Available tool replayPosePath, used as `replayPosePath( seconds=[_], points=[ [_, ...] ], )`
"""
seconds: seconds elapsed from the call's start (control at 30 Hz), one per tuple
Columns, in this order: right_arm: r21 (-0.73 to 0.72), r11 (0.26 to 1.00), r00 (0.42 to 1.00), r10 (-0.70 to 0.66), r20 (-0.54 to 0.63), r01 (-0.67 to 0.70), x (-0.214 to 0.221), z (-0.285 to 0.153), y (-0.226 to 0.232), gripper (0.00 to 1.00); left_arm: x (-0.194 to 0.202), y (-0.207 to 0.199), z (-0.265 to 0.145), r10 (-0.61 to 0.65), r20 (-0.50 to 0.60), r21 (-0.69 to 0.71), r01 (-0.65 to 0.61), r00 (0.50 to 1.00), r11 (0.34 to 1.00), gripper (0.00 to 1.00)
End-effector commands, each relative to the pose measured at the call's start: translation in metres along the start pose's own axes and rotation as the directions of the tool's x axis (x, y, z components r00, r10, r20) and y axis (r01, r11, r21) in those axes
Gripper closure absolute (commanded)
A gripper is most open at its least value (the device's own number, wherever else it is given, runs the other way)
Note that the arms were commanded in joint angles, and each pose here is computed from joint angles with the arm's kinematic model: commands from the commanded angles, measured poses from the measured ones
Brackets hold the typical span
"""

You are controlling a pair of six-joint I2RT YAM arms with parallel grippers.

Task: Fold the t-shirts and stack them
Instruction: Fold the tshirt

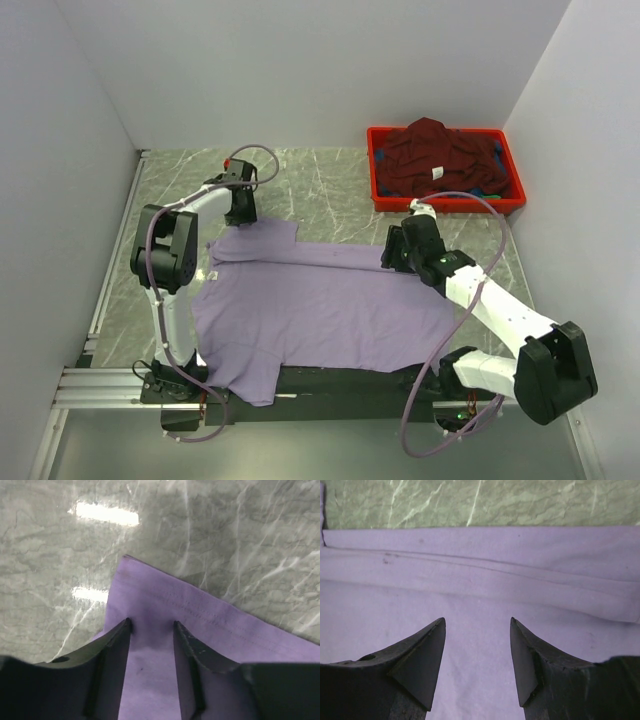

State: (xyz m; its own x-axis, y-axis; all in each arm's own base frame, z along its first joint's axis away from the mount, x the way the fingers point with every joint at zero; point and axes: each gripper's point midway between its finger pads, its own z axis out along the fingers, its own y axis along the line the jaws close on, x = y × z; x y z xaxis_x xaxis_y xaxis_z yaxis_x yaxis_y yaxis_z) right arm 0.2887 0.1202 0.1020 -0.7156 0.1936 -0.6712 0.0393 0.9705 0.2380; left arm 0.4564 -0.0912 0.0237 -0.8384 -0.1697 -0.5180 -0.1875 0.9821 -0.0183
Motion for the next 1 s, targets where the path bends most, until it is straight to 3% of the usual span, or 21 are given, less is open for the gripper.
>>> replayPosePath(
  seconds=[0.0,0.27,0.43,0.63,0.73,0.97],
  points=[
    [-0.040,0.999,0.999,0.009,0.050,-0.007,-0.007,-0.006,0.009,0.39,0.005,-0.007,0.010,0.013,0.006,0.012,-0.013,1.000,1.000,0.58],
    [-0.019,0.999,0.997,-0.028,0.065,0.029,-0.005,-0.011,0.002,0.39,0.016,-0.007,0.002,0.007,-0.006,0.031,-0.007,1.000,1.000,1.00],
    [-0.017,0.996,0.993,-0.083,0.082,0.084,-0.016,-0.017,0.004,0.39,-0.001,-0.006,-0.038,-0.020,0.048,0.063,0.017,0.999,0.998,1.00],
    [-0.064,0.992,0.990,-0.107,0.092,0.113,-0.027,-0.022,0.016,0.39,0.008,0.001,-0.094,-0.050,0.062,0.091,0.045,0.997,0.995,0.99],
    [-0.078,0.988,0.989,-0.123,0.088,0.130,-0.030,-0.021,0.020,0.39,0.027,0.003,-0.116,-0.056,0.049,0.127,0.050,0.997,0.991,0.99],
    [-0.115,0.980,0.986,-0.157,0.064,0.163,-0.031,-0.014,0.030,0.39,0.099,-0.002,-0.144,-0.016,-0.114,0.204,0.039,0.993,0.978,0.98]
  ],
)
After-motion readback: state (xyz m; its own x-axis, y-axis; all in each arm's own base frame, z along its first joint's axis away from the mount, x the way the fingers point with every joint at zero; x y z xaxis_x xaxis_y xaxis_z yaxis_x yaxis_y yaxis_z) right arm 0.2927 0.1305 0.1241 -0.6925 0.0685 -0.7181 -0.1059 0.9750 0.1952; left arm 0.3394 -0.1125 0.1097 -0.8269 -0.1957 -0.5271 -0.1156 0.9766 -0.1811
